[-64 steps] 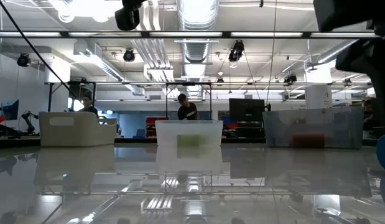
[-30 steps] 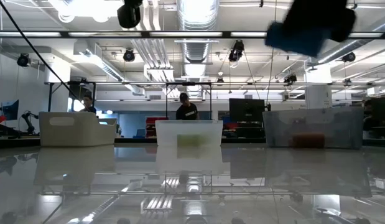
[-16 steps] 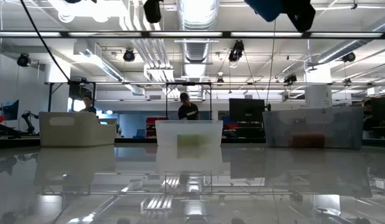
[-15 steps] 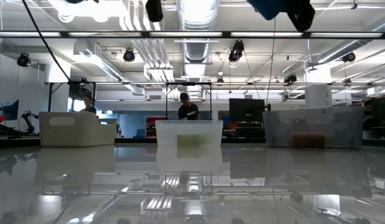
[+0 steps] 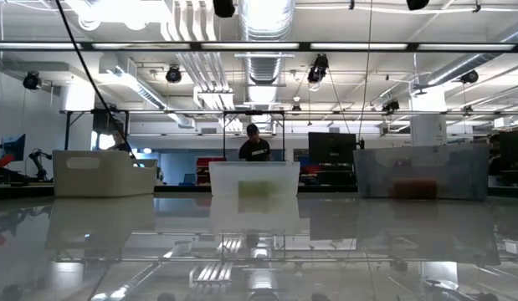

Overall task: Sort & place blocks by color
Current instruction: Put the blue block into the gray bin

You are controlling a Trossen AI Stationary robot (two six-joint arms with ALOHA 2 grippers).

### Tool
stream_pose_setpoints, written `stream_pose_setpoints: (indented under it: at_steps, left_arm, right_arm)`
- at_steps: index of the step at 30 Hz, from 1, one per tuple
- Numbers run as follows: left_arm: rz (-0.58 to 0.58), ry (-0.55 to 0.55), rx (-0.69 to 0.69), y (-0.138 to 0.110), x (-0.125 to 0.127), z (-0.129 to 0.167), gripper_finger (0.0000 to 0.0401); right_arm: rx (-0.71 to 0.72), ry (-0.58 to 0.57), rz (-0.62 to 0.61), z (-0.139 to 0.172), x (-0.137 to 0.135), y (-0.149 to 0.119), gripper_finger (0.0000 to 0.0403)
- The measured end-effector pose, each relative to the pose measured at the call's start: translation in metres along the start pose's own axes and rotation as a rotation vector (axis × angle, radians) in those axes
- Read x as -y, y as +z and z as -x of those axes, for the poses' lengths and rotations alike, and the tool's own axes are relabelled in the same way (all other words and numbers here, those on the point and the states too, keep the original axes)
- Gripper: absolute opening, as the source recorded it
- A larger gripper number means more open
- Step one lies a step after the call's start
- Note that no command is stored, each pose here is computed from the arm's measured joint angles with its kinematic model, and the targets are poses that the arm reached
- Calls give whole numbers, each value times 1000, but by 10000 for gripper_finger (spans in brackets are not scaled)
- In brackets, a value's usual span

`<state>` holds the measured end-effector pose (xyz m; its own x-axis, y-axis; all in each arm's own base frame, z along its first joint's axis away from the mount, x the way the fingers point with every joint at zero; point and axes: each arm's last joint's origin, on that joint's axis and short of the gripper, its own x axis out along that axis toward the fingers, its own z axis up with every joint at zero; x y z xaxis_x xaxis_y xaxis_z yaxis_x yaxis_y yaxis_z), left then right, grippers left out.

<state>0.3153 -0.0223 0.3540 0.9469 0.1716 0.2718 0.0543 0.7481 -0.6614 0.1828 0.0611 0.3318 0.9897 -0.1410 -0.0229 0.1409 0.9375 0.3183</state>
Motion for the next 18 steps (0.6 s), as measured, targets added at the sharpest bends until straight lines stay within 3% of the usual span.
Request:
stream_pose_setpoints:
  at_steps: [18]
  left_arm:
    - [-46,47,42,-31,25,-47,171]
  right_arm:
    - [144,112,27,6,-3,14,119]
